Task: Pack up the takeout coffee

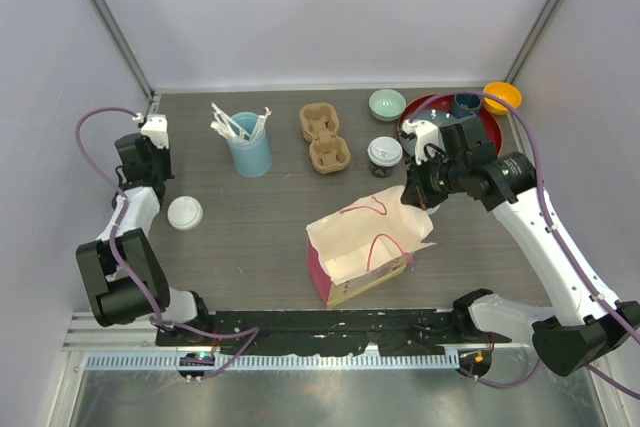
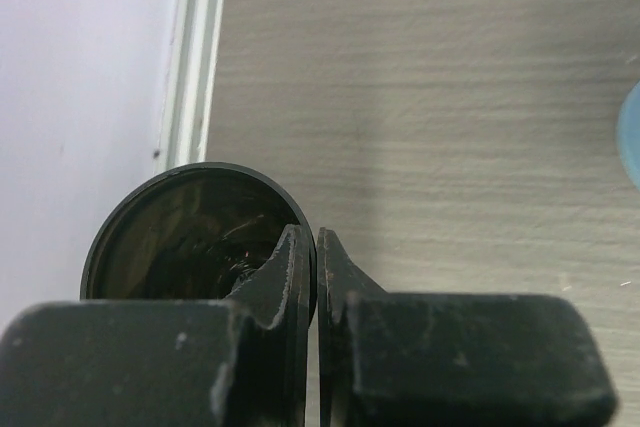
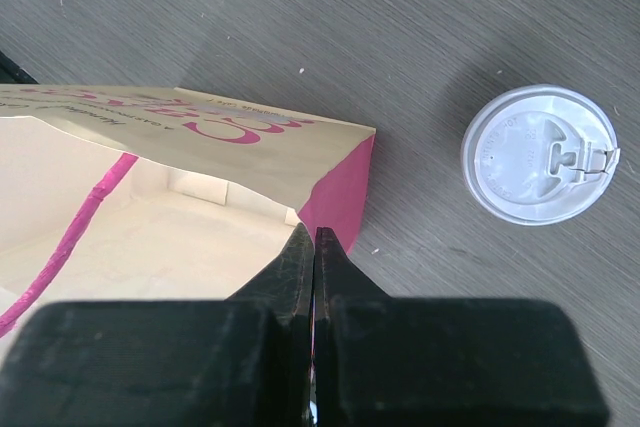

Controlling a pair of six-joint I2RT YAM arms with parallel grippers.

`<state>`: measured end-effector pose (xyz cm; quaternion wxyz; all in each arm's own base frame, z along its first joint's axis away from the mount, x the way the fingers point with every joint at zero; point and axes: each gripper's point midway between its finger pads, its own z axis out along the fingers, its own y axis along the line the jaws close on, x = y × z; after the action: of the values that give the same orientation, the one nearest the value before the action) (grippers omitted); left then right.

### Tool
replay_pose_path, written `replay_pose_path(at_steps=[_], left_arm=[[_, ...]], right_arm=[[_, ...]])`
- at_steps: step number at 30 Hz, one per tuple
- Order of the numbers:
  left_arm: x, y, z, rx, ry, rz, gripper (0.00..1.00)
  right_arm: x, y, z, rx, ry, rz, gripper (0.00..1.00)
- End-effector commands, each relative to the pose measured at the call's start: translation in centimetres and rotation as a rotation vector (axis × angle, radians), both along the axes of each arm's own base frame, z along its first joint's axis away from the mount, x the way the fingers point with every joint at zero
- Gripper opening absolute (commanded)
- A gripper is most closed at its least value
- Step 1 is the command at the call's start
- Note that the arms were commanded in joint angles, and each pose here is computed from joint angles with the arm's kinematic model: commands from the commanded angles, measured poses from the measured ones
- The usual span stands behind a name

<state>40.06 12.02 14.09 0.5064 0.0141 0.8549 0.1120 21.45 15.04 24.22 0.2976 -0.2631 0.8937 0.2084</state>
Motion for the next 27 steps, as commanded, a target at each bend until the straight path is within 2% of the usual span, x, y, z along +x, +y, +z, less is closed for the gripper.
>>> replay_pose_path(at_steps=[1, 9, 15, 18, 23, 27], left_arm=[[-1.8, 1.8, -1.4, 0.061, 0.112, -0.006, 0.0], [-3.7, 3.5, -1.2, 0.238, 0.152, -0.049, 0.0], [-4.8, 5.4, -2.5, 0.444, 0.319, -0.168, 0.0], [-5.7, 5.6, -3.4, 0.56, 0.431, -0.304, 0.0], [-7.5, 6.1, -6.0, 0.588, 0.612, -0.459, 0.0], [-8.0, 7.4, -6.3, 0.602, 0.671, -0.513, 0.0]], right_arm=[[-0.2, -0.2, 0.2, -0.02, 0.008, 0.01, 0.01], [-0.4, -0.3, 0.3, -0.015, -0.001, 0.015, 0.01], [-0.7, -0.4, 0.7, -0.004, -0.016, 0.015, 0.01], [-0.8, -0.4, 0.6, -0.003, -0.015, 0.016, 0.01], [-0.9, -0.3, 0.5, 0.002, -0.017, 0.023, 0.01], [-0.9, -0.3, 0.4, 0.005, -0.014, 0.022, 0.01]])
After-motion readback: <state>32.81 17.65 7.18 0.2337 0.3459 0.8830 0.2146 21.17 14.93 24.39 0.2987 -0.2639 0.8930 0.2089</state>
